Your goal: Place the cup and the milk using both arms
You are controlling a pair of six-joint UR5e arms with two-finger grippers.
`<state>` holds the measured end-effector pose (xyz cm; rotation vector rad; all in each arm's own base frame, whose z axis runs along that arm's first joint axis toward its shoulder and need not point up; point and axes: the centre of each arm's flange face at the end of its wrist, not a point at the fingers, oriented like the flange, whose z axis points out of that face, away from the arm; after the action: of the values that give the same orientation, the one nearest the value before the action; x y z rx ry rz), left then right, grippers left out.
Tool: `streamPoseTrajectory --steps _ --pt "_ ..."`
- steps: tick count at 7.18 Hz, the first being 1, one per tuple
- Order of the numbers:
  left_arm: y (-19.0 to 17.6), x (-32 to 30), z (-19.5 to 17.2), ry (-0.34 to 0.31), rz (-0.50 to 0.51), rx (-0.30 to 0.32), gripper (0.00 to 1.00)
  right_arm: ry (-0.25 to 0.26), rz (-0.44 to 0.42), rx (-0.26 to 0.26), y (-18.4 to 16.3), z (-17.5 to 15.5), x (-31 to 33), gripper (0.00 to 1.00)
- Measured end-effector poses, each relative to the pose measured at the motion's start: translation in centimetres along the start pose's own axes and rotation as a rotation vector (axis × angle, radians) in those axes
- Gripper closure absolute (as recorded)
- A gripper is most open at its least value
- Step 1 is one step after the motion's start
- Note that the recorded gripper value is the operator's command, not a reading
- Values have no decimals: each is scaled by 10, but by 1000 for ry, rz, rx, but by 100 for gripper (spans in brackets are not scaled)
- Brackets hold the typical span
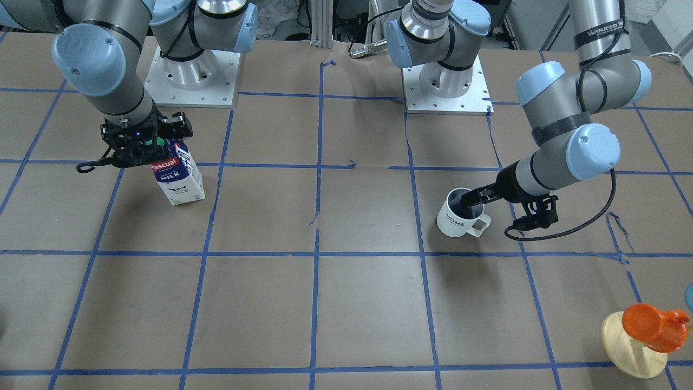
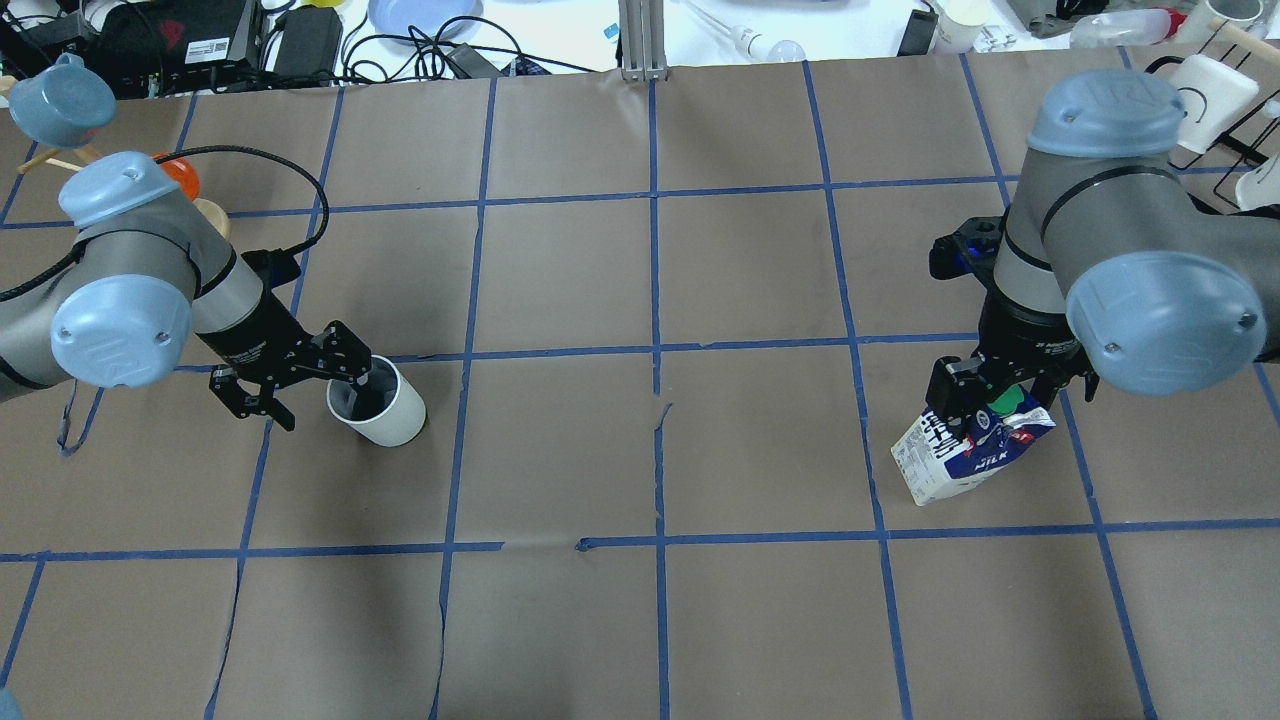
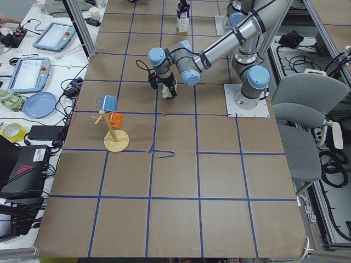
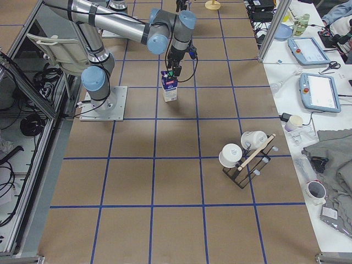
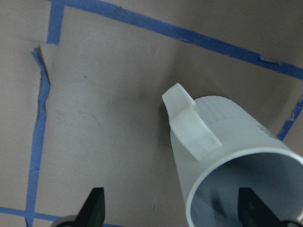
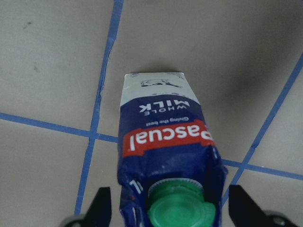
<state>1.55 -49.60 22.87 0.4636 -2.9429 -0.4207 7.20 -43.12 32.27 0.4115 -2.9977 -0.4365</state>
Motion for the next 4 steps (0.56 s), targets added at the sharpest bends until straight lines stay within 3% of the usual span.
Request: streamPoseTrajectory --steps 1,2,3,4 --pt "-1 0 4 2 -3 -8 35 0 -8 -8 1 3 -1 54" --pt "-4 0 7 3 -5 -12 87 -1 -19 -12 2 5 -1 74" --pt "-6 0 9 4 -11 -15 100 0 -24 -9 1 5 -1 95" --pt "-8 0 9 5 -25 -15 100 1 -23 -3 0 4 0 100"
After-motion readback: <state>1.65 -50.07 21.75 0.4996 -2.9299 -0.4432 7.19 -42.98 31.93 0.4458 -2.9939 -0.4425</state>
